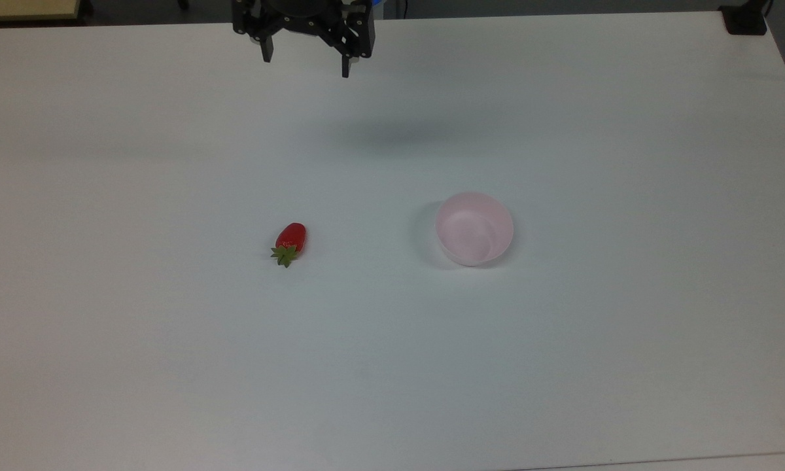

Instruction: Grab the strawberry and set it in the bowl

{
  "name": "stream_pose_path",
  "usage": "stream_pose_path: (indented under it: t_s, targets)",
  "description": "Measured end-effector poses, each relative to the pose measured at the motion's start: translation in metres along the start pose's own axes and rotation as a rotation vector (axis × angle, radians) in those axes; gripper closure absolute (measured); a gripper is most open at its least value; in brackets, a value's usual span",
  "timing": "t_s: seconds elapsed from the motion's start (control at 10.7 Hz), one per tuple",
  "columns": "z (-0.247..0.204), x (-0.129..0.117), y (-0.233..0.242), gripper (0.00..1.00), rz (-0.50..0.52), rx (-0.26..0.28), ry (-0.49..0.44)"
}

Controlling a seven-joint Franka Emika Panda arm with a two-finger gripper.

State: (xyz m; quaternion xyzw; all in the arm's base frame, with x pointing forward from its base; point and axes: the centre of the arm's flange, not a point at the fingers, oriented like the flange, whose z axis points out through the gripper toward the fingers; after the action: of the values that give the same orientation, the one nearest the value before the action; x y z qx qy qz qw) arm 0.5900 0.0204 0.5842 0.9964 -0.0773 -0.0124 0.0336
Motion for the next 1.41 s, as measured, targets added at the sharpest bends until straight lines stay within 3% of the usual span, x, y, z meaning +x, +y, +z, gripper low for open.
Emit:
stream_pose_path:
  t_s: [0.47,0.94,1.41]
  targets:
    - [0.006,0.014,0.047,0.00,0.074,-0.022,0.032]
    - [0.017,0.020,0.042,0.00,0.067,-0.021,0.032]
    - [0.099,0.057,0.038,0.00,0.058,-0.015,0.046]
